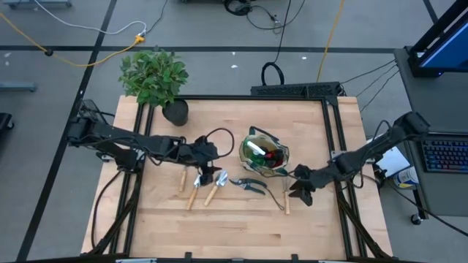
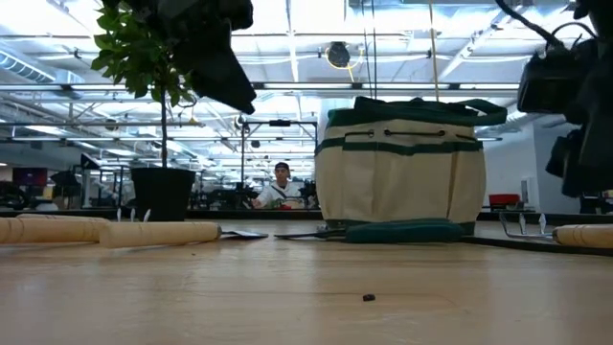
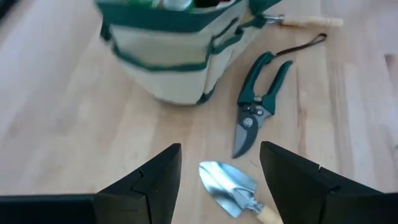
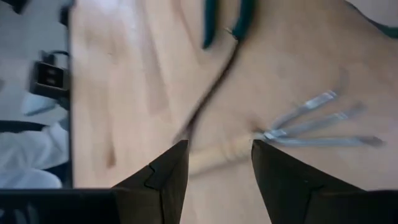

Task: Pick & Place Garden tools in Gardening bag
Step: Put the right trowel into the gardening bag

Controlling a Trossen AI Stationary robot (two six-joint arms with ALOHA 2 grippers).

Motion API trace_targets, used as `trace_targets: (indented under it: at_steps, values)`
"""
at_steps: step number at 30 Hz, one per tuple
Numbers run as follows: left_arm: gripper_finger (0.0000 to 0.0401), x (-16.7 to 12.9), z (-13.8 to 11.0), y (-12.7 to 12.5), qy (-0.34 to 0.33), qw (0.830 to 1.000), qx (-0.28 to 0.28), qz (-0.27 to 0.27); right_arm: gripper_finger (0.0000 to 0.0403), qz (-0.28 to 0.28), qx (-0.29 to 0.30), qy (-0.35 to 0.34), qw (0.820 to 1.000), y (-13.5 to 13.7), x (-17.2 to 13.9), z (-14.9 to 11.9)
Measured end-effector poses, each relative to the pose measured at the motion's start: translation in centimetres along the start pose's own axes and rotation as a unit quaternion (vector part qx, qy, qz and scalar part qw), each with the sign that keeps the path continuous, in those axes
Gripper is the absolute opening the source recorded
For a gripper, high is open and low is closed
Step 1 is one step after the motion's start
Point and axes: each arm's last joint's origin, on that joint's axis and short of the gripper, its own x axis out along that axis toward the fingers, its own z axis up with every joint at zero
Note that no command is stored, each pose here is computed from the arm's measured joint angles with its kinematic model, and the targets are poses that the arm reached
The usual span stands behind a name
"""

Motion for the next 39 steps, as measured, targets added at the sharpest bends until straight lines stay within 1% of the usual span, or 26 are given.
trace_targets:
  at_steps: [2,4,8,12,14,17,19,21,23,26,29,32,38,39]
  values:
    - [0.0225,0.0,-0.1,-0.2,0.003,0.999,-0.042,-0.002,0.0171,0.002,-0.005,-0.009,1.000,0.2,0.2,0.0]
    - [0.0225,0.5,-0.4,-0.6,0.007,0.998,-0.068,-0.005,0.0171,0.002,-0.013,-0.010,1.000,0.3,0.4,0.0]
    - [0.0225,2.4,-2.5,-2.0,0.059,0.995,-0.085,-0.002,0.0171,-0.007,-0.032,-0.018,0.999,0.3,0.6,-0.1]
    - [0.0225,4.2,-4.0,-3.7,0.094,0.991,-0.095,-0.004,0.0171,-0.006,-0.045,-0.033,0.998,0.4,0.6,0.1]
    - [0.0225,5.2,-4.7,-4.3,0.108,0.988,-0.110,0.000,0.0171,-0.010,-0.050,-0.044,0.998,0.4,0.6,0.2]
    - [0.0225,6.2,-5.8,-4.7,0.134,0.979,-0.154,0.017,0.0171,-0.008,-0.051,-0.046,0.998,0.4,0.6,0.2]
    - [0.0225,6.9,-6.4,-4.8,0.154,0.969,-0.191,0.027,0.0171,-0.008,-0.051,-0.046,0.998,0.4,0.6,0.2]
    - [0.0225,7.3,-7.1,-5.0,0.178,0.960,-0.215,0.031,0.0171,-0.008,-0.051,-0.046,0.998,0.4,0.6,0.2]
    - [0.0225,7.8,-7.7,-5.3,0.191,0.957,-0.217,0.030,0.0171,-0.008,-0.051,-0.046,0.998,0.4,0.6,0.2]
    - [0.0225,8.1,-8.0,-5.8,0.192,0.962,-0.195,0.026,0.0171,-0.010,-0.057,-0.045,0.997,0.4,0.6,0.2]
    - [0.0220,8.3,-8.2,-6.0,0.186,0.964,-0.186,0.033,0.0171,-0.011,-0.066,-0.048,0.997,0.4,0.6,0.2]
    - [0.0188,8.3,-8.3,-6.0,0.184,0.965,-0.184,0.040,0.0171,-0.011,-0.065,-0.048,0.997,0.4,0.6,0.2]
    - [0.0077,8.4,-8.1,-5.4,0.184,0.963,-0.191,0.043,0.0171,-0.011,-0.065,-0.049,0.997,0.4,0.6,0.2]
    - [0.0064,8.3,-7.9,-5.4,0.182,0.963,-0.193,0.041,0.0171,-0.011,-0.065,-0.049,0.997,0.4,0.6,0.2]
